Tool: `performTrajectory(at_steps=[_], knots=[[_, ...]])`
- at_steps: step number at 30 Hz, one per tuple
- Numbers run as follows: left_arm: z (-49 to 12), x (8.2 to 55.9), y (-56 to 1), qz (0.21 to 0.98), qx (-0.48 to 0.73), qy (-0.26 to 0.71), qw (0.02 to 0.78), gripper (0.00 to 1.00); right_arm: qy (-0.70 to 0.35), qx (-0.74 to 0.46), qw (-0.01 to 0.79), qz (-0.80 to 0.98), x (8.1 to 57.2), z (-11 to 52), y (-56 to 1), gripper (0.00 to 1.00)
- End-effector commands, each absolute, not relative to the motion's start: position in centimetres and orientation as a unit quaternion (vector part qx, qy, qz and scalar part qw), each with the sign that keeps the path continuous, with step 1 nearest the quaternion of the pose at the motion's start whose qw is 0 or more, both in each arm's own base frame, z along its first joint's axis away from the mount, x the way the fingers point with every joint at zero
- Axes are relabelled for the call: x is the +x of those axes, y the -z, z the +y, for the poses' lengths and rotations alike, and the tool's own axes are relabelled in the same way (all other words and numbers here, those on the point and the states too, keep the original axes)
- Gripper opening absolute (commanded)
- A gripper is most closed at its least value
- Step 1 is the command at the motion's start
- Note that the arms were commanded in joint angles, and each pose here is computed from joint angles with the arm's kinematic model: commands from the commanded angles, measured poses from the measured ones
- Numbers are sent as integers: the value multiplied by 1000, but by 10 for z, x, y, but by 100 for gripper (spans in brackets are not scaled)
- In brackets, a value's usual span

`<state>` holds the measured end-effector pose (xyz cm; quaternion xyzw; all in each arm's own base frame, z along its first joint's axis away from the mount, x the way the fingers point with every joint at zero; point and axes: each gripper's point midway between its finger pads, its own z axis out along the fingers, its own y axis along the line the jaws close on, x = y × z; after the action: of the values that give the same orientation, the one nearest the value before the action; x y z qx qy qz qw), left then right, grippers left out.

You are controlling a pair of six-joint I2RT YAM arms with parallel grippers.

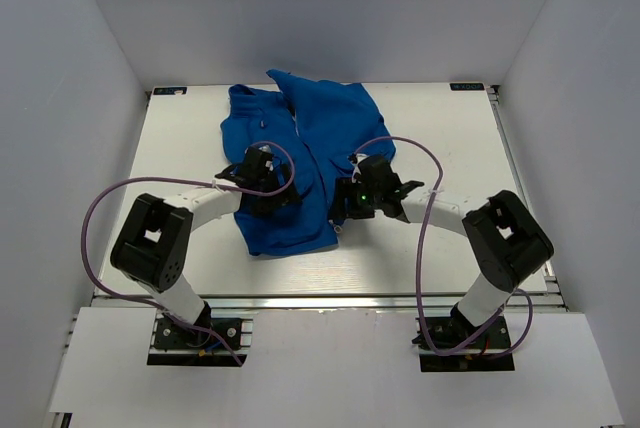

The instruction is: Zip up the jacket

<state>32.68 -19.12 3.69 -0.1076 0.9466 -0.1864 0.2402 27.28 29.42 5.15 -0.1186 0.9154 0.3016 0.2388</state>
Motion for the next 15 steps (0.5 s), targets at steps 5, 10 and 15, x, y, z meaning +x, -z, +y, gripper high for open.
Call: performTrajectory(at_steps=[5, 10, 15], knots=[[-175, 318, -37, 950, -107, 164, 245, 98, -297, -84, 265, 913, 297, 302, -56, 53], [-172, 319, -46, 947, -108, 163, 256, 98, -301, -85, 264, 913, 295, 303, -56, 21], [-168, 325, -57, 943, -108, 153, 277, 98, -284, -100, 292, 908, 294, 291, -76, 10]])
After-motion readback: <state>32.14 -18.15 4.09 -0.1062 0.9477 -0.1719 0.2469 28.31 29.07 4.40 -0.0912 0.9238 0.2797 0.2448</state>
